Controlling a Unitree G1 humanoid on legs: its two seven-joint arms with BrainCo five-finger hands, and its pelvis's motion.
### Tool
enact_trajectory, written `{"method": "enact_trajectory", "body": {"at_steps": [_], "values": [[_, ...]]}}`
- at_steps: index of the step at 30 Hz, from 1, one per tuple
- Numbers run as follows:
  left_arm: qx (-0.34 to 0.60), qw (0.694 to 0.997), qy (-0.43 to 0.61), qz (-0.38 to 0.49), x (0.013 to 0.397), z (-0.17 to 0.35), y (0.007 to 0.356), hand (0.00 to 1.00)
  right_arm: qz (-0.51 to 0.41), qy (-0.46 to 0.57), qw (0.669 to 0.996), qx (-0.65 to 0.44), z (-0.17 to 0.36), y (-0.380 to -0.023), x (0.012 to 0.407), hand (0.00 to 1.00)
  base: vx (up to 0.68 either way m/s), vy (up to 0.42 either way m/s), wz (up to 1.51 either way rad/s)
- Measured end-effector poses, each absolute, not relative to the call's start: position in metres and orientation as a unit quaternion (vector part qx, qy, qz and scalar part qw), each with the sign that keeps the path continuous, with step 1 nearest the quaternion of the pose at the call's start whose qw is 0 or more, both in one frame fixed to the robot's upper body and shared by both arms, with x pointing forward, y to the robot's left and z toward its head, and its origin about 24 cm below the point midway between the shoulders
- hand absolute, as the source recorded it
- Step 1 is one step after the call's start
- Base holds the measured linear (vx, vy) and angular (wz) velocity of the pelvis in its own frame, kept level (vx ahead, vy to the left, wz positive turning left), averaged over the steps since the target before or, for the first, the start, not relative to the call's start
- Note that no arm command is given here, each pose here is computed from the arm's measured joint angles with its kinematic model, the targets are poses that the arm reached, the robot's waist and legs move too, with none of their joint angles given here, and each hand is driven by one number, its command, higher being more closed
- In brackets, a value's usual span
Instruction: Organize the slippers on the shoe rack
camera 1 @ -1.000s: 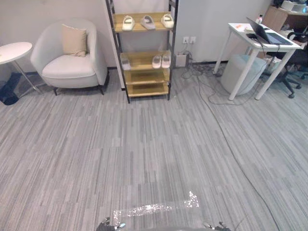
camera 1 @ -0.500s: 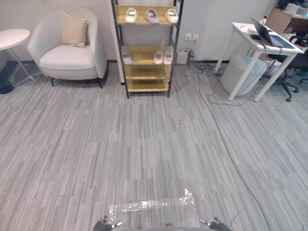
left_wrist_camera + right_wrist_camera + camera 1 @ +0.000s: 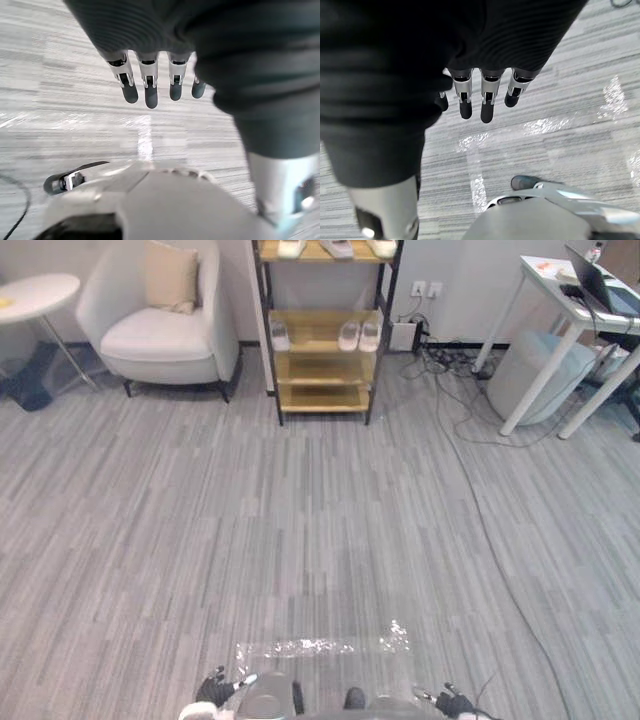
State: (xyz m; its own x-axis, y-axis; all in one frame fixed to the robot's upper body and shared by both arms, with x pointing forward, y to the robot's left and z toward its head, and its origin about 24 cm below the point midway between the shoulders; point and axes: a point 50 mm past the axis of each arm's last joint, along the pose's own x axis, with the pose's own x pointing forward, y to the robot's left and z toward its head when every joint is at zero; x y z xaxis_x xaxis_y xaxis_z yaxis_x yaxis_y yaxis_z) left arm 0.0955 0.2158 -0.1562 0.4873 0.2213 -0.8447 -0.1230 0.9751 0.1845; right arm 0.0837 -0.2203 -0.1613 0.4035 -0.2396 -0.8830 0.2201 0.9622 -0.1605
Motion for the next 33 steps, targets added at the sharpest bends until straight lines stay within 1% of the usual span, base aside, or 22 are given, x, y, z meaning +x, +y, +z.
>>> {"method": "enact_trajectory", "body": {"at_steps": [6, 8, 10, 13, 15, 20, 23, 24, 27, 29, 32, 33], "values": [[0.038, 0.863, 0.493, 0.106, 0.097, -0.156, 0.211, 0.00, -0.145, 0.523, 0.840, -0.018, -0.159, -0.226, 0.088, 0.00, 0.34, 0.288, -0.32], [0.044, 0.861, 0.492, 0.120, 0.096, -0.154, 0.223, 0.00, -0.140, 0.521, 0.842, -0.010, -0.160, -0.217, 0.091, 0.00, 0.48, 0.305, -0.23], [0.047, 0.862, 0.490, 0.121, 0.098, -0.153, 0.225, 0.00, -0.136, 0.507, 0.851, -0.006, -0.158, -0.214, 0.103, 0.00, 0.50, 0.285, -0.10], [0.058, 0.857, 0.499, 0.112, 0.094, -0.155, 0.225, 0.00, -0.131, 0.490, 0.862, -0.006, -0.154, -0.213, 0.111, 0.00, 0.49, 0.195, 0.03], [0.064, 0.860, 0.496, 0.100, 0.098, -0.154, 0.223, 0.00, -0.122, 0.476, 0.871, -0.005, -0.152, -0.210, 0.120, 0.00, 0.46, 0.071, 0.14], [0.058, 0.869, 0.481, 0.095, 0.112, -0.152, 0.217, 0.00, -0.103, 0.437, 0.893, 0.004, -0.142, -0.201, 0.148, 0.00, 0.43, -0.070, 0.29], [0.057, 0.867, 0.483, 0.106, 0.110, -0.152, 0.221, 0.00, -0.092, 0.434, 0.896, 0.002, -0.142, -0.196, 0.150, 0.00, 0.49, -0.222, 0.48], [0.042, 0.868, 0.484, 0.104, 0.110, -0.154, 0.212, 0.00, -0.091, 0.430, 0.898, -0.009, -0.139, -0.201, 0.154, 0.00, 0.56, -0.317, 0.25], [0.029, 0.870, 0.482, 0.100, 0.113, -0.155, 0.201, 0.00, -0.109, 0.432, 0.895, 0.004, -0.140, -0.206, 0.152, 0.00, 0.40, -0.267, 0.26], [0.010, 0.873, 0.474, 0.114, 0.117, -0.154, 0.199, 0.00, -0.110, 0.439, 0.892, 0.009, -0.142, -0.203, 0.148, 0.00, 0.40, -0.265, 0.34], [-0.018, 0.887, 0.445, 0.122, 0.130, -0.148, 0.188, 0.00, -0.110, 0.446, 0.888, 0.007, -0.144, -0.200, 0.141, 0.00, 0.35, -0.148, 0.16], [-0.015, 0.891, 0.439, 0.118, 0.133, -0.146, 0.187, 0.00, -0.109, 0.448, 0.887, 0.008, -0.145, -0.199, 0.140, 0.00, 0.39, -0.118, -0.05]]}}
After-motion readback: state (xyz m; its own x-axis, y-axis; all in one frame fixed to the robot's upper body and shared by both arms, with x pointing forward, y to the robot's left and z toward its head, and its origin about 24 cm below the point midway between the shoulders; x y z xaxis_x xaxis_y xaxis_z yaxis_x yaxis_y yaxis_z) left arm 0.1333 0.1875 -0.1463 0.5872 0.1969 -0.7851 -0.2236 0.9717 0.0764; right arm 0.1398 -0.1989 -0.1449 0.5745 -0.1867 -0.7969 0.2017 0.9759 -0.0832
